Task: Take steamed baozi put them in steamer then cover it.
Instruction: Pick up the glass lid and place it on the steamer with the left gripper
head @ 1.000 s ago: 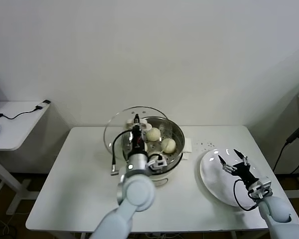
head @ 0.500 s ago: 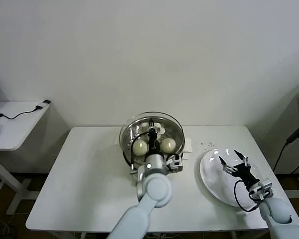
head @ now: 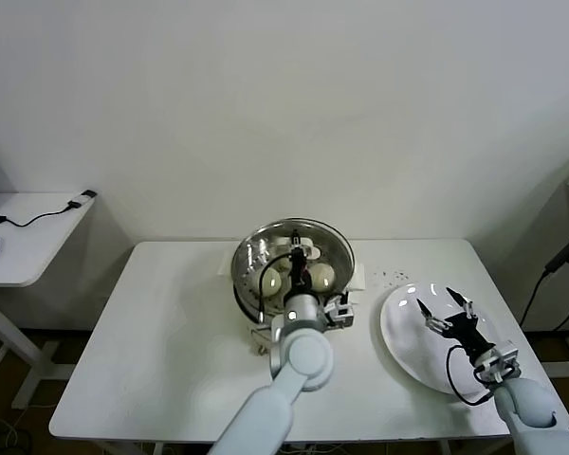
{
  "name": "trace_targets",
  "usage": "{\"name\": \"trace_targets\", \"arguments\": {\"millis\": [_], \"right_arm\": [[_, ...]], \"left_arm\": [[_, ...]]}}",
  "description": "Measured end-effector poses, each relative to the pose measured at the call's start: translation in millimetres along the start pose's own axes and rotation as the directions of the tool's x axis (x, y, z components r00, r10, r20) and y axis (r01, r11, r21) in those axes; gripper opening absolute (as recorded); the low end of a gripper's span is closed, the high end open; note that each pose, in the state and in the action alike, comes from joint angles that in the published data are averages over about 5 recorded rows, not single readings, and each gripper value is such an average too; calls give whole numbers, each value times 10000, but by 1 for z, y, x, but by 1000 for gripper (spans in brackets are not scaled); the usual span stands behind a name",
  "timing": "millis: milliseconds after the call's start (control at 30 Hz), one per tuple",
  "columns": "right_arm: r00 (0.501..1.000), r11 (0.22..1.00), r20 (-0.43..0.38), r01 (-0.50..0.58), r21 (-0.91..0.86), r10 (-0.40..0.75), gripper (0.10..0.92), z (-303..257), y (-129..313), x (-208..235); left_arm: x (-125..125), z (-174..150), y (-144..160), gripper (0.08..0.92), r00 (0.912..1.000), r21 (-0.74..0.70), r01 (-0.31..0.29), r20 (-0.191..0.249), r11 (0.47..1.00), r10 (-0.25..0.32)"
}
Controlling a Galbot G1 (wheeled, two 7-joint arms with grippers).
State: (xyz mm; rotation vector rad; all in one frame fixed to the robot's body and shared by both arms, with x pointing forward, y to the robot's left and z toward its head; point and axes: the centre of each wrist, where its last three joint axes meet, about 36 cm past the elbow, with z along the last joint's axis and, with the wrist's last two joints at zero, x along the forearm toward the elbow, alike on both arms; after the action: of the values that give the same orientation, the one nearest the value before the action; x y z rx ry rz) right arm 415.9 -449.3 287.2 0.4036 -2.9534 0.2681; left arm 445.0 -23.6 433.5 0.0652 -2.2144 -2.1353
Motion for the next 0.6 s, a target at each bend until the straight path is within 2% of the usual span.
{"name": "trace_targets", "arguments": {"millis": [600], "right_arm": [[10000, 10000, -9, 19, 33, -19, 823, 4, -1, 2]], "left_arm": [[-9, 1, -14, 146, 9999, -215, -116, -108, 9997, 114]]}}
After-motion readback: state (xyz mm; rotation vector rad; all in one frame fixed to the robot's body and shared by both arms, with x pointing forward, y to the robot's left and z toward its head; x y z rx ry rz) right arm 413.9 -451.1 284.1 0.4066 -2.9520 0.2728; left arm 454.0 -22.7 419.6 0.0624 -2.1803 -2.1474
